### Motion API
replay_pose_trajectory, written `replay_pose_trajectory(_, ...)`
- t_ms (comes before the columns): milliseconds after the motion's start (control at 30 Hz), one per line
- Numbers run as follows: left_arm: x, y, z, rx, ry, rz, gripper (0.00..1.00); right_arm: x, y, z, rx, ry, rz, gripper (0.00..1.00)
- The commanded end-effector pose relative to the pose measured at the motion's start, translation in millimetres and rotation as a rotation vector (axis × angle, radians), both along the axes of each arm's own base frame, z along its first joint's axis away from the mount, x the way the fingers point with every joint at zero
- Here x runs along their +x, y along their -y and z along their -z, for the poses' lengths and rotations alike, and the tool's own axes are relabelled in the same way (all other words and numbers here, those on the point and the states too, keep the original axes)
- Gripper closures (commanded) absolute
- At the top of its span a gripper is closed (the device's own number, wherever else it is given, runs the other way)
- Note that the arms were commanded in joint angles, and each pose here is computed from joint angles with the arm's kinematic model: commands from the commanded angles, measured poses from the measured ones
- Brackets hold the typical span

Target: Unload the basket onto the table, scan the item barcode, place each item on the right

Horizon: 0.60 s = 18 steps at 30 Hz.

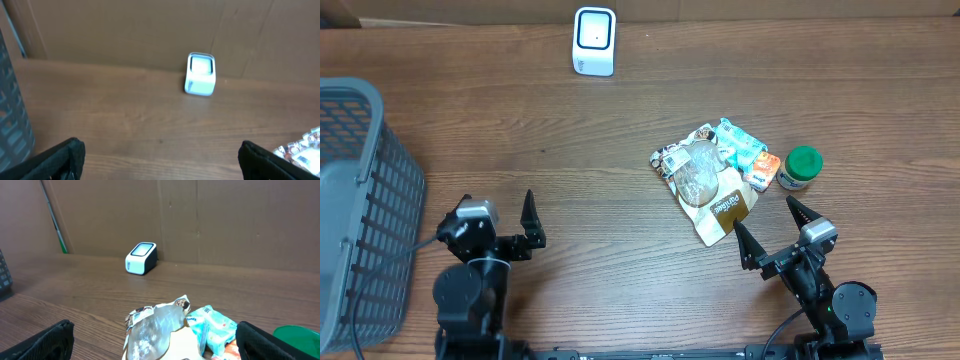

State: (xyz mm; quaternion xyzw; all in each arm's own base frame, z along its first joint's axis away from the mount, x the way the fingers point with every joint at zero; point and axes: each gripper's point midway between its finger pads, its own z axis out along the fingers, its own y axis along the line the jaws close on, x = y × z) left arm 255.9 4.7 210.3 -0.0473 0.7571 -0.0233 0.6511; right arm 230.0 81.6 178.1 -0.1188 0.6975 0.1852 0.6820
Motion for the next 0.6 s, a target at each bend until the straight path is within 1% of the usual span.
replay_pose_trajectory(0,-3.2,1.6,5.4,0.074,0.075,0.02,0.0,0.0,0.1,1.4,0.0,0.006,-0.001,0.0)
replay_pose_trajectory(100,-5.9,1.6,14.5,0.103,0.115,0.021,0.0,0.0,0.1,1.4,0.0,0.006,-0.001,0.0)
replay_pose_trajectory(267,-8.8,1.1,31.7,0.135,0.13,0.02,0.0,0.0,0.1,1.4,0.0,0.006,-0.001,0.0)
replay_pose_trajectory(467,-9.5,0.8,48.4,0.207,0.095,0.029,0.0,0.0,0.1,1.4,0.0,0.006,-0.001,0.0)
replay_pose_trajectory(567,-9.8,1.8,53.8,0.207,0.073,0.036,0.0,0.0,0.1,1.4,0.0,0.006,-0.001,0.0)
